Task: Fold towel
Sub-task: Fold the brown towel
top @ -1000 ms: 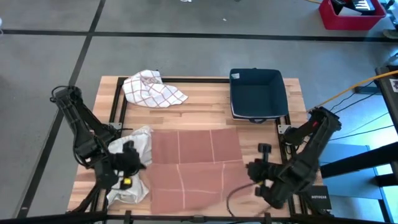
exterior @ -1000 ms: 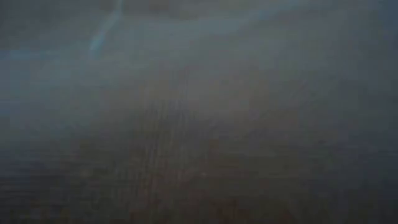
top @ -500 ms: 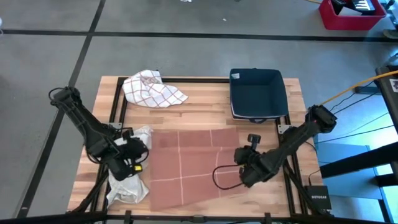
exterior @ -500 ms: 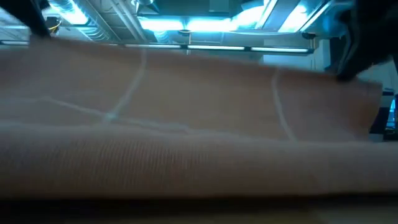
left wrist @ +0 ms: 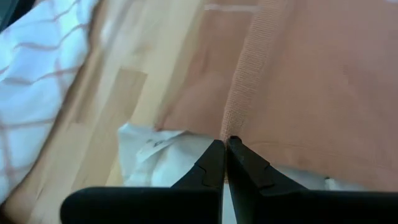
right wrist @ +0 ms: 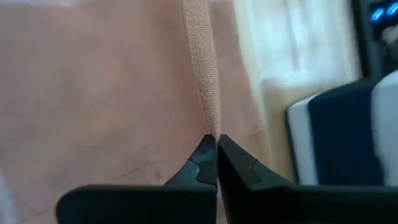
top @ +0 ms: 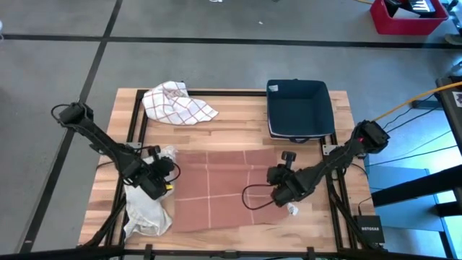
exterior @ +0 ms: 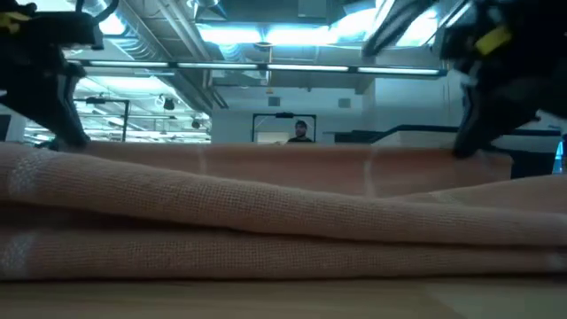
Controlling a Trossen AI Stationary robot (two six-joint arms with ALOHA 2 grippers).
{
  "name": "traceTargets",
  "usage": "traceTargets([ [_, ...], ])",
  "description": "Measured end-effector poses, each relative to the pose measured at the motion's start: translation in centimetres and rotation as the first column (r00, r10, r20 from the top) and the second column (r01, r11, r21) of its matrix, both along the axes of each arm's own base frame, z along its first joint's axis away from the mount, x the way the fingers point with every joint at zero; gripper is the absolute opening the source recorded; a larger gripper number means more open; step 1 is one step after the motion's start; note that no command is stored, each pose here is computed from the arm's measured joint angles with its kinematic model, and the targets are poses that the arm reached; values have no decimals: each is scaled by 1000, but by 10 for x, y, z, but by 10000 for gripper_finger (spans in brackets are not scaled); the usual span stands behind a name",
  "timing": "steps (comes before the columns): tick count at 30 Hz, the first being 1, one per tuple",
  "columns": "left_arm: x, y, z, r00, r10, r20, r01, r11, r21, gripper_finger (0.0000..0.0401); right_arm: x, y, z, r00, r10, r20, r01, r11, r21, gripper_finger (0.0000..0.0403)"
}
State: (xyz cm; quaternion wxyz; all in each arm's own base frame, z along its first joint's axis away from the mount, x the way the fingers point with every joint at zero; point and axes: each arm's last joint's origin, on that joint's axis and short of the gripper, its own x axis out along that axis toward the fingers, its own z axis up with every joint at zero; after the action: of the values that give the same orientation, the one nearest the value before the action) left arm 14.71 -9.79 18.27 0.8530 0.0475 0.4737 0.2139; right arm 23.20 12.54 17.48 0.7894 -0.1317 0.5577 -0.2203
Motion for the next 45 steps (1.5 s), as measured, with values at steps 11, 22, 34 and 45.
traceTargets([
  [11,7,2,-26,989,-137,-59,121,970,-210,1,6,-2,-11,981,170,-98,-151,973,175,4],
  [22,18,7,-2,994,-112,-5,109,974,-201,1,7,-13,9,994,90,-55,-86,994,72,4],
  [34,16,43,16,992,127,9,-127,988,83,1,13,-55,14,995,-71,-64,68,997,-41,4],
  [45,19,54,0,993,116,6,-116,989,96,1,14,-71,1,994,-78,-76,75,996,-43,14],
])
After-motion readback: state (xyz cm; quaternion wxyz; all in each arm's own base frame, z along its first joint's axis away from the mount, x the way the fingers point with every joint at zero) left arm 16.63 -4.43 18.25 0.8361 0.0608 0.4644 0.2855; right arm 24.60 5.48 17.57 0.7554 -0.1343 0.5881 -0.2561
